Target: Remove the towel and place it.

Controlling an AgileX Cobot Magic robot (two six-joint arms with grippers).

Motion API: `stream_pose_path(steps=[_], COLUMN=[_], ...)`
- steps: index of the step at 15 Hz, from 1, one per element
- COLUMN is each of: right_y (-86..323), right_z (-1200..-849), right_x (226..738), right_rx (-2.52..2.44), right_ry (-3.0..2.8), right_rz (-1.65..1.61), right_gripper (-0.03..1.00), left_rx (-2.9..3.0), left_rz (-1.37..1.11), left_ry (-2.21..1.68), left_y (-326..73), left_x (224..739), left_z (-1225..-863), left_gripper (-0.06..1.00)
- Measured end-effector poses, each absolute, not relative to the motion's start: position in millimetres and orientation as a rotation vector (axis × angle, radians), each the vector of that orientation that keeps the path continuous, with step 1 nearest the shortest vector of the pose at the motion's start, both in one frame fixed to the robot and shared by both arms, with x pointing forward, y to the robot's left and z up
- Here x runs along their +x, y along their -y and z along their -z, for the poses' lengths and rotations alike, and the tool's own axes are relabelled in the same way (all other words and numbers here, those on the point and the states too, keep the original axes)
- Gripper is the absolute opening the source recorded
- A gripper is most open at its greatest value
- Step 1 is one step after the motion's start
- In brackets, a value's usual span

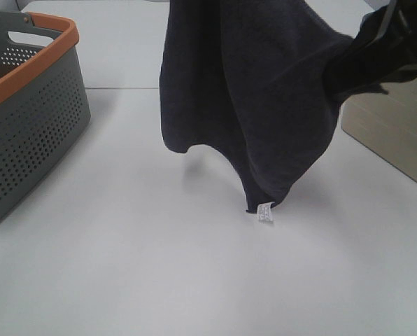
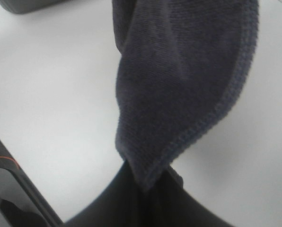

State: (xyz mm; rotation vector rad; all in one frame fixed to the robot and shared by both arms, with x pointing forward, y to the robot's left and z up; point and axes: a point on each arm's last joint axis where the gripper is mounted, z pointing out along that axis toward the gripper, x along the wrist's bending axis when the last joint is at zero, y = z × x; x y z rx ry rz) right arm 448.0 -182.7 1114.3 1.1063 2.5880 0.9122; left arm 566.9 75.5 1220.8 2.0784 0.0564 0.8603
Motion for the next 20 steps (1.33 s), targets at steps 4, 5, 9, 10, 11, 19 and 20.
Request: stream_pose_path(steps=[4, 5, 9, 10, 11, 19, 20], right_y=[192.6, 192.3, 179.8, 177.2, 174.5, 156.0, 153.1], right_z=[-1131.1, -1130.3, -1135.4, -1137.3, -1141.6, -1134.6, -1127.1], right_x=[471.7, 481.6, 529.6, 541.1, 553.2, 637.4, 648.6], right_rx=[1.134, 1.13, 1.105, 1.085, 1.056, 0.724, 0.699], right_ry=[-2.636, -2.647, -2.604, -2.569, -2.518, -2.104, -2.065], right_rz=[-0.512, -0.433, -0.348, -0.35, -0.37, -0.463, -0.494], right_gripper=[0.0, 0.0, 0.0, 0.0, 0.0, 0.0, 0.0], left_rx=[2.2, 2.221, 2.188, 2.172, 2.155, 1.746, 1.695], left_rz=[-0.884, -0.907, -1.021, -1.033, -1.047, -1.209, -1.239], left_ry=[-0.232, -0.289, -0.59, -0.612, -0.614, -0.608, -0.589], left_y=[-87.4, -91.2, -101.3, -98.6, -94.4, -95.8, -100.5], left_x=[572.7, 574.8, 594.0, 600.9, 608.9, 692.0, 703.8], left_z=[-1212.2, -1211.0, -1202.8, -1197.2, -1190.0, -1140.8, -1131.6], left_gripper=[0.0, 0.0, 0.0, 0.0, 0.0, 0.0, 0.0])
